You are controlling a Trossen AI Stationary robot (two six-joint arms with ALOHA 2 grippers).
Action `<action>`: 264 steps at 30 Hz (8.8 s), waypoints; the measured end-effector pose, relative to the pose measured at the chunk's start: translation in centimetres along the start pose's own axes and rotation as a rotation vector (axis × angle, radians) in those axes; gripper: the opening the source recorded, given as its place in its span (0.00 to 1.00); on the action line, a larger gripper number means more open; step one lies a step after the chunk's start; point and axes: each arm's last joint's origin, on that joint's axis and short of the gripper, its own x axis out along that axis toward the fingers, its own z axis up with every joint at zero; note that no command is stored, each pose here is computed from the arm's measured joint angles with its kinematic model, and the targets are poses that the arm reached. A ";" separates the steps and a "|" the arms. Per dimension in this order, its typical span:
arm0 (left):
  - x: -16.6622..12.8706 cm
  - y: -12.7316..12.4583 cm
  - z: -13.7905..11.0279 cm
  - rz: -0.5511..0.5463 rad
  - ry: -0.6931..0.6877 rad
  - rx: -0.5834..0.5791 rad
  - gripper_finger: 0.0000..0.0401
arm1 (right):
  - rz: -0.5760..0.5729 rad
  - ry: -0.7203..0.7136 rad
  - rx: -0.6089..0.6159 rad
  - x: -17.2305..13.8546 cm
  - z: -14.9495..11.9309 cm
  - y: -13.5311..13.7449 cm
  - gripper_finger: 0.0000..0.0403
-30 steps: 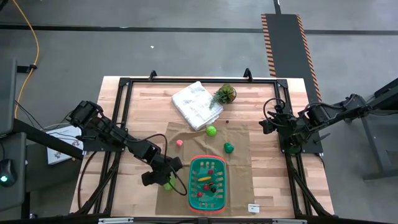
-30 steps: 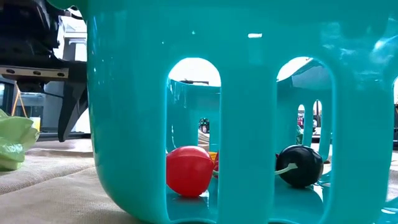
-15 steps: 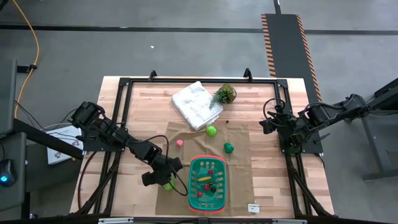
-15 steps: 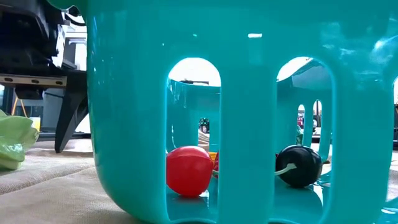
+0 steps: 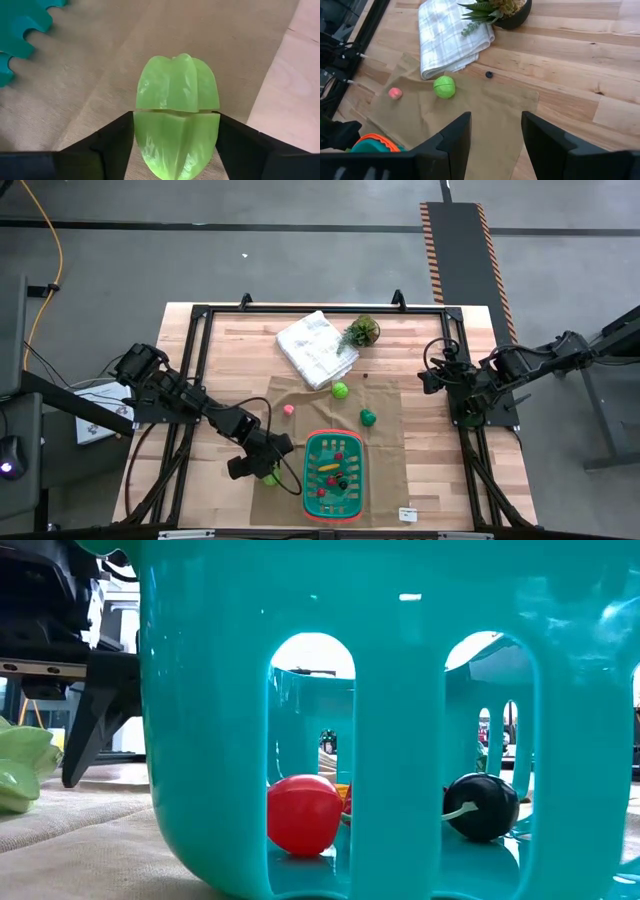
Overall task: Pick and placing Produce into tupperware
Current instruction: Put the green starfruit into the blue bin, then put the blueberry into the blue bin
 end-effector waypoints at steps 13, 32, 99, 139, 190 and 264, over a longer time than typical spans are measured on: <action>0.0 0.0 0.0 -0.002 -0.002 0.000 0.57 | -0.013 0.001 -0.009 0.0 0.0 -0.1 0.41; 0.0 0.0 0.0 -0.001 -0.002 0.000 0.54 | -0.025 0.003 -0.017 0.0 0.0 -0.3 0.41; -4.3 3.0 6.7 0.032 -0.035 -0.042 0.53 | -0.089 0.010 -0.076 -0.1 -0.1 -1.0 0.41; -11.4 7.4 10.9 0.289 -0.022 -0.164 0.52 | -0.086 0.013 -0.160 -0.1 -0.1 -1.0 0.41; -7.4 14.3 13.4 0.228 -0.201 -0.612 0.51 | -0.036 -0.043 -0.188 -1.0 0.6 -1.8 0.41; 0.1 14.8 10.2 0.079 0.004 -0.882 0.47 | -0.036 -0.031 -0.260 -0.9 0.6 -1.9 0.41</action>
